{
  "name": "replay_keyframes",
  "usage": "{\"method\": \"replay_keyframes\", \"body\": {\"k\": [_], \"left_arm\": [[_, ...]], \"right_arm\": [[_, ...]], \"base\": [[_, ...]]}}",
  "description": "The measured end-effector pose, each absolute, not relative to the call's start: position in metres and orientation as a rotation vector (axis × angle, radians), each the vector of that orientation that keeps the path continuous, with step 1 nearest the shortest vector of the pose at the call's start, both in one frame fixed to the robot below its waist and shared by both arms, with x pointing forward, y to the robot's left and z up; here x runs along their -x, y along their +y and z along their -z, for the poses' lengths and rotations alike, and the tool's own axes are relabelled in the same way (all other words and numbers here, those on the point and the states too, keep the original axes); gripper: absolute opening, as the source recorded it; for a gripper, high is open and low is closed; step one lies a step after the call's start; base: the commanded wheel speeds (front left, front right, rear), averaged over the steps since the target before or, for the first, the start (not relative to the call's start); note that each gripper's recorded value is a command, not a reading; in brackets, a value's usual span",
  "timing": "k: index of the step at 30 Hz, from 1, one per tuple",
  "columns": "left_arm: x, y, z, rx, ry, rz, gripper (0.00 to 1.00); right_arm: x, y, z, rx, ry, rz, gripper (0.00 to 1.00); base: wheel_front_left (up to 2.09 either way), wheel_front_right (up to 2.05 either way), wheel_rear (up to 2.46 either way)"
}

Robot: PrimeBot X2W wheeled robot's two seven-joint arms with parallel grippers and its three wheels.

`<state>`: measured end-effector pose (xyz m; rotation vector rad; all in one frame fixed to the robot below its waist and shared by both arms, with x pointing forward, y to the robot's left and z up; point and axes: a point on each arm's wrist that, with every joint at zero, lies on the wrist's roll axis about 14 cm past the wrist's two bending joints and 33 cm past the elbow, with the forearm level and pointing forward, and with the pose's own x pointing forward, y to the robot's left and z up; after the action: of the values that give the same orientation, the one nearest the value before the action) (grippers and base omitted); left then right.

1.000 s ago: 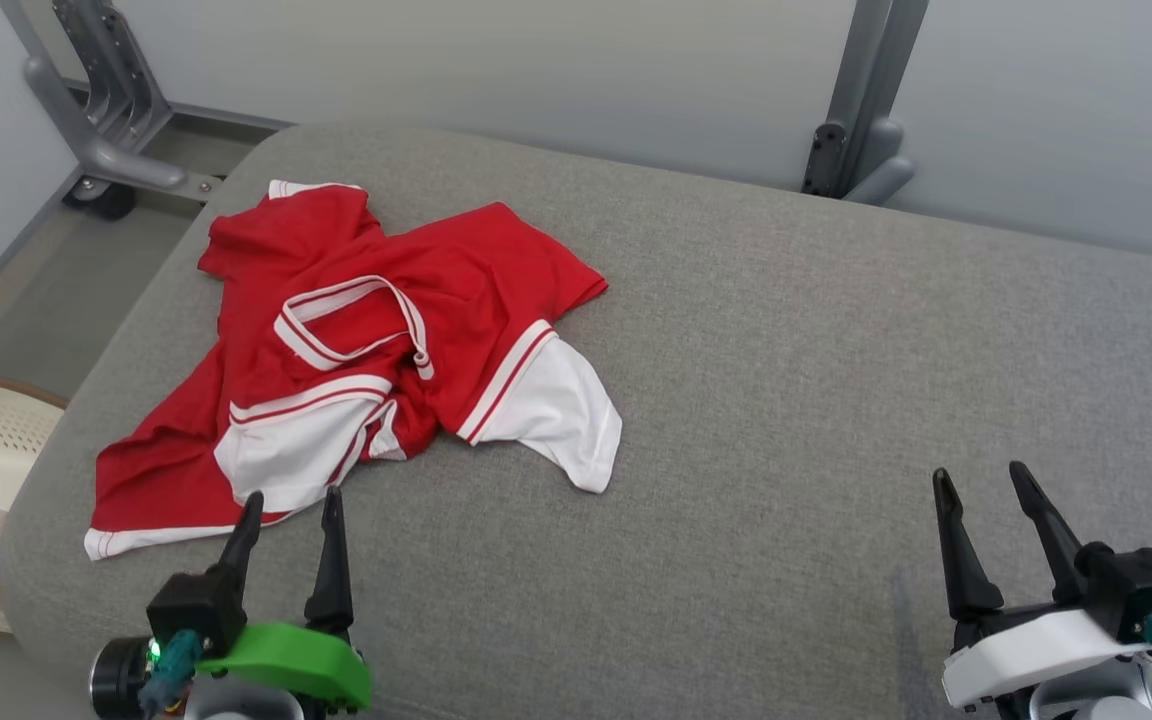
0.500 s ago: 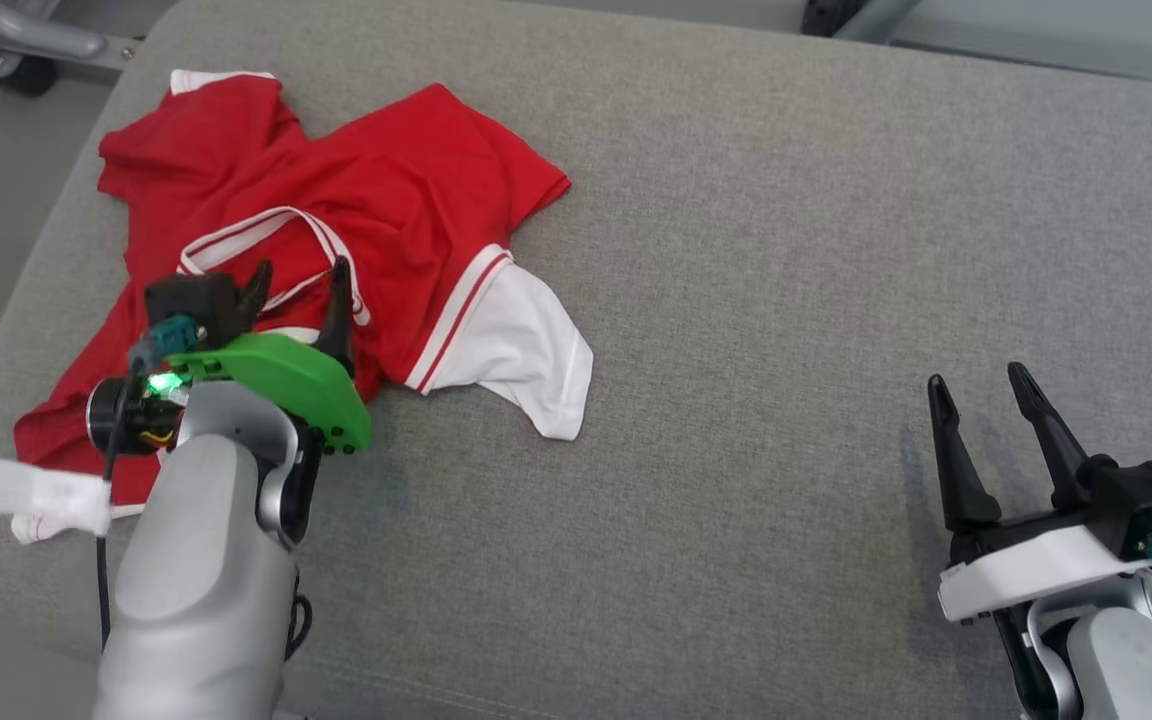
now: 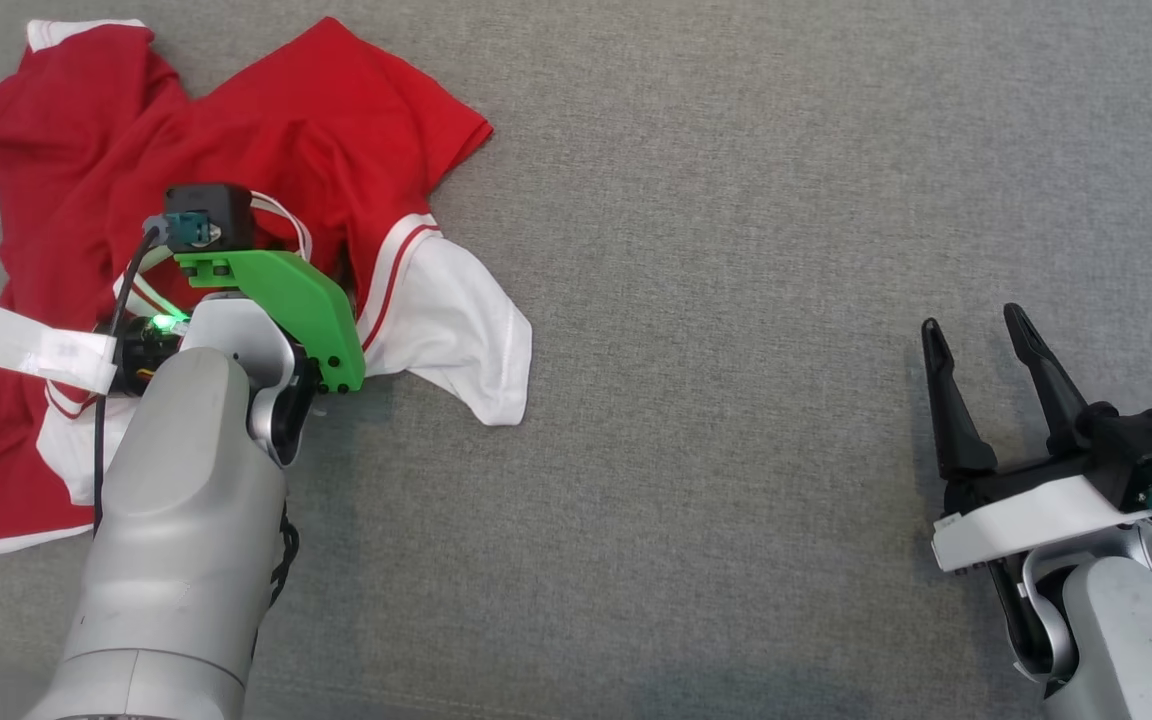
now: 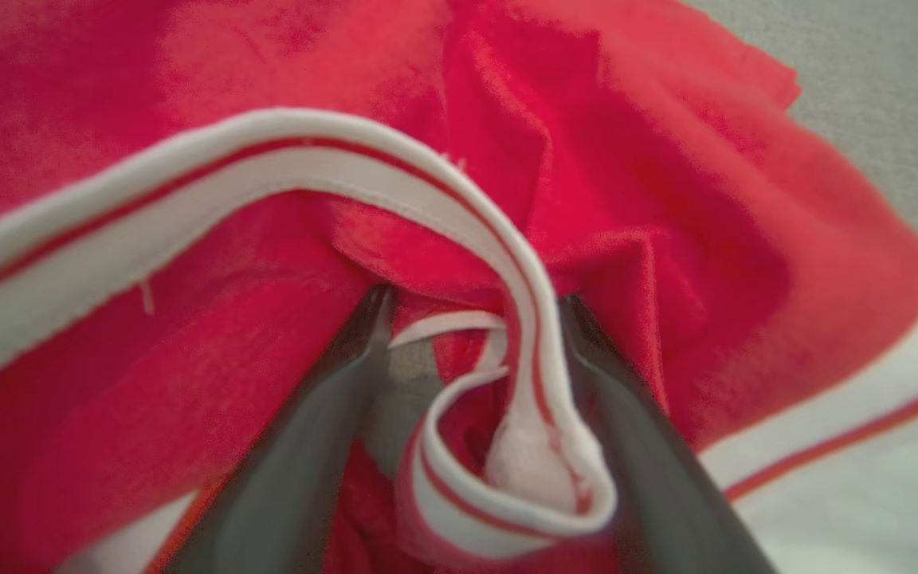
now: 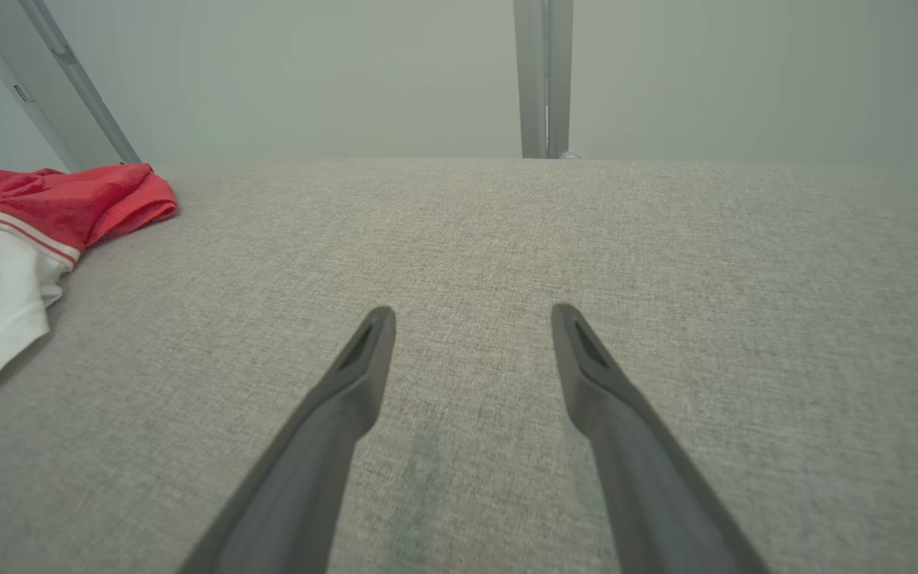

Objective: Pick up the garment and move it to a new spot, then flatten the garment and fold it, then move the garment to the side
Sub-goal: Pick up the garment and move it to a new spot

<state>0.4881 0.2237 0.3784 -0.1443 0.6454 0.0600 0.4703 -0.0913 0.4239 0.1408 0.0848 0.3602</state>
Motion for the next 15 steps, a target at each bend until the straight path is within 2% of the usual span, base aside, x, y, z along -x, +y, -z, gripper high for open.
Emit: {"method": "replay_keyframes", "body": {"k": [1,2,6,15], "left_arm": [[-0.488,0.222,-0.374,0.13,0.661,-0.052,0.32],[-0.488,0.22,-0.371,0.124,0.673,-0.045,0.0],[-0.496,0.212,-0.375,0.106,0.637,-0.006,0.0],[-0.522,0.207,-0.468,0.12,0.277,0.024,0.0]], "right_arm": [[-0.47,-0.093,-0.422,-0.14,0.088,-0.354,1.0],[-0.47,-0.095,-0.421,-0.139,0.092,-0.349,1.0],[-0.468,-0.101,-0.421,-0.145,0.097,-0.328,1.0],[-0.445,-0.101,-0.429,-0.171,0.108,-0.309,1.0]], "base": [[0.0,0.0,0.0],[0.0,0.0,0.0],[0.0,0.0,0.0],[0.0,0.0,0.0]]}}
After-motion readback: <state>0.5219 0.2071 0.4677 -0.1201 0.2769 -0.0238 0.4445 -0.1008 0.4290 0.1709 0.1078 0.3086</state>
